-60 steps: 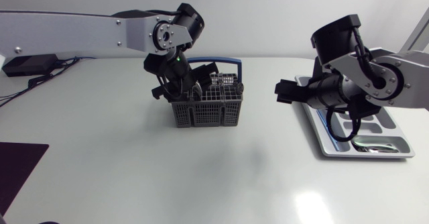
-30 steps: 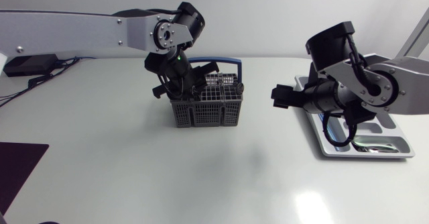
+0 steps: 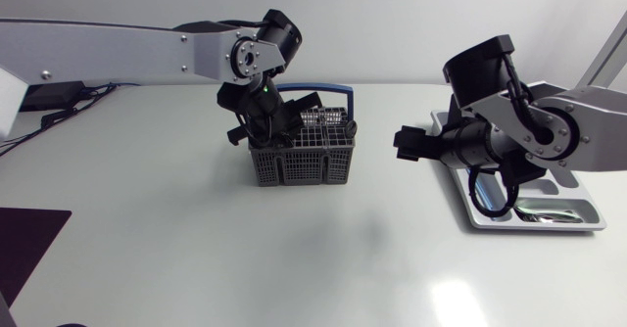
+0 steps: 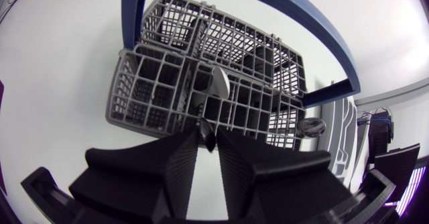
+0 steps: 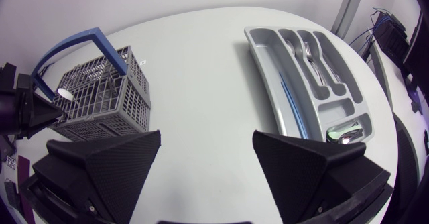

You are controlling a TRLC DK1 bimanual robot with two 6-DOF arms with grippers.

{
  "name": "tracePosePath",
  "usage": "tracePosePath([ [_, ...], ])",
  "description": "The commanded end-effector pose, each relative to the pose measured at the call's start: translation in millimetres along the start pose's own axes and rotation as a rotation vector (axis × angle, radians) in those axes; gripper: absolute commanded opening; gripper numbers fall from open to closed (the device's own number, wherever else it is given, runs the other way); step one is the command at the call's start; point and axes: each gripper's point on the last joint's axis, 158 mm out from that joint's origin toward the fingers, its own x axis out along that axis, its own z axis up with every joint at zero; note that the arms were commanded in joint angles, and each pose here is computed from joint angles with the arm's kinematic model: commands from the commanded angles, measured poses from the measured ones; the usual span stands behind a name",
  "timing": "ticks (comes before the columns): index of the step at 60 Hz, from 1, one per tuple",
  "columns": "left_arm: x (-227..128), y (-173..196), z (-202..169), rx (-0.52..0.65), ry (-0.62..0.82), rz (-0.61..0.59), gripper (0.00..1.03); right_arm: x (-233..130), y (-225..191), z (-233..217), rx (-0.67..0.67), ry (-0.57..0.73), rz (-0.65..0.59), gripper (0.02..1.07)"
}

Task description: Unload the cutlery basket into the drawer organizer.

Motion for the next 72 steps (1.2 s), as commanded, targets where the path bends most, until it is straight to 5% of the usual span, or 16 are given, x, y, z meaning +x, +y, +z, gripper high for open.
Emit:
tracePosePath([
  [1, 5, -8, 3, -0.027, -0.002, -0.013, 0.17, 3, -2, -12, 0.014, 0.017, -0.007, 1.0],
  [22, 6, -8, 5, -0.026, -0.012, -0.019, 0.04, 5, -3, -16, 0.009, 0.024, -0.01, 1.0],
  [72, -29, -11, 12, -0.029, -0.057, -0.067, 0.04, -4, 6, -22, -0.039, 0.016, 0.019, 1.0],
])
